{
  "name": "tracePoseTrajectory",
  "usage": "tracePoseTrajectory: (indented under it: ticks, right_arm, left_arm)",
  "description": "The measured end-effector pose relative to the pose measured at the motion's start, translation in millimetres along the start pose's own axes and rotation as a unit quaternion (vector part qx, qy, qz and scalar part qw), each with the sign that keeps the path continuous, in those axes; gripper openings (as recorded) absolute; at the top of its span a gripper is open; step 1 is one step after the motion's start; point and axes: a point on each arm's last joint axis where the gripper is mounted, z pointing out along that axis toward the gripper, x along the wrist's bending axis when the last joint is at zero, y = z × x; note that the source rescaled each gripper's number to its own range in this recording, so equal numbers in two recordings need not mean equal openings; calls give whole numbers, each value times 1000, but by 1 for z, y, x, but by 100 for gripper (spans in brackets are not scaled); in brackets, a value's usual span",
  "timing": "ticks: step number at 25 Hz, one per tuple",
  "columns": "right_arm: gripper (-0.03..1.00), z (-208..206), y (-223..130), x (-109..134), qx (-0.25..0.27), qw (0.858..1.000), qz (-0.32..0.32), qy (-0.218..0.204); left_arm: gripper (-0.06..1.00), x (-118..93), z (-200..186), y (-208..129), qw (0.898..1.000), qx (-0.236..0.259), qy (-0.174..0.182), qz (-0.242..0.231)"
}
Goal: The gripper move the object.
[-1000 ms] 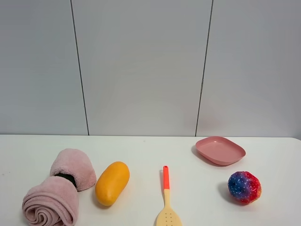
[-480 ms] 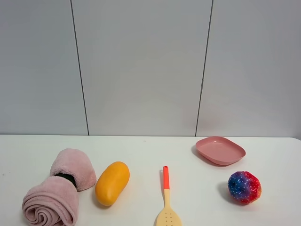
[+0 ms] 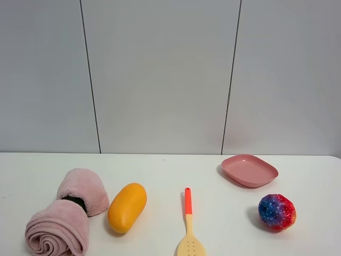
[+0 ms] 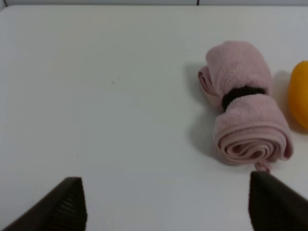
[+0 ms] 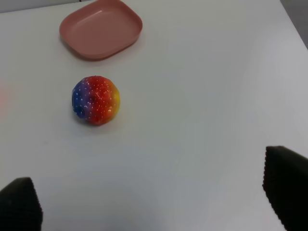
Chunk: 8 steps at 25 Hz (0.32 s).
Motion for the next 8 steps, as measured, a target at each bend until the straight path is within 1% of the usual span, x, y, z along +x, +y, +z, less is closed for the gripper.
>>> tracePoseTrajectory:
  ticks: [8]
  right_arm:
    - [100,0,0,0,0,1000,0,0]
  left_arm:
    - [58,0,0,0,1000,0,0,0]
